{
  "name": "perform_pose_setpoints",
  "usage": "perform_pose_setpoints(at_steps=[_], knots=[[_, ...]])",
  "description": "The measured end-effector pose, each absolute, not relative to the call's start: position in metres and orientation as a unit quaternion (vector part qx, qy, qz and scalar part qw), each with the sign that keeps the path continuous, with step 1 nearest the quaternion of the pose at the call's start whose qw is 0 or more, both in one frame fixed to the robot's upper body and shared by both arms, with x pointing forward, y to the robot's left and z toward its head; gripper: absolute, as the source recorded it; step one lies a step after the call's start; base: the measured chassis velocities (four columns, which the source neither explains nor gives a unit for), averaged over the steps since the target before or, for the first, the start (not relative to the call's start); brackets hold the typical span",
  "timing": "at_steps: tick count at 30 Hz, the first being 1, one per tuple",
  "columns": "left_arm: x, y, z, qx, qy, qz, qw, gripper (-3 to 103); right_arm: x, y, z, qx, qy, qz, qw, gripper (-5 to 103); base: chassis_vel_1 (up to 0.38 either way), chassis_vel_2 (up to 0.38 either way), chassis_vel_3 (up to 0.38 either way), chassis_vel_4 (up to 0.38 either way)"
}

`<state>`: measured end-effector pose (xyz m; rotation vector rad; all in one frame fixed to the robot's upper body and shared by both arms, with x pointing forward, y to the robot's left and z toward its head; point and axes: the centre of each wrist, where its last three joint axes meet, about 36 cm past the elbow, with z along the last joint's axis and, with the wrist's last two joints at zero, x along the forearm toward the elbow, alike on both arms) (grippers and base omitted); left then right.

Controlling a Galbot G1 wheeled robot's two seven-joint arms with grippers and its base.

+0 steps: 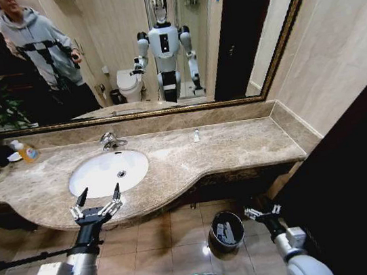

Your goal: Pick up the trash from the sink and place it in the trash bin.

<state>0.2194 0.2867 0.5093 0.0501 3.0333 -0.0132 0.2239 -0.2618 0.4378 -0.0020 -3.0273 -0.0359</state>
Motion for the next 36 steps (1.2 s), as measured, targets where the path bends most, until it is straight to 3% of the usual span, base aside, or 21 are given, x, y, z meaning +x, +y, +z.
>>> perform_pose_setpoints(at_steps=[3,10,22,36], knots=[[0.219,0.287,0.509,0.016,0.998,-0.004,0.054,100,0.235,-0.246,0.489,0.018,-1.0,-0.02,0.016,100,0.0,0.0,0.0,0.0],[0.219,0.287,0.509,0.017,0.998,-0.004,0.054,100,0.268,-0.24,0.531,0.077,-0.996,-0.032,-0.028,100,0.0,0.0,0.0,0.0],[0.219,0.287,0.509,0.017,0.998,-0.004,0.054,100,0.34,-0.242,0.516,0.133,-0.99,-0.02,-0.03,100,0.0,0.0,0.0,0.0],[0.219,0.287,0.509,0.017,0.998,-0.004,0.054,100,0.461,-0.233,0.5,0.157,-0.987,-0.012,-0.013,100,0.0,0.0,0.0,0.0]])
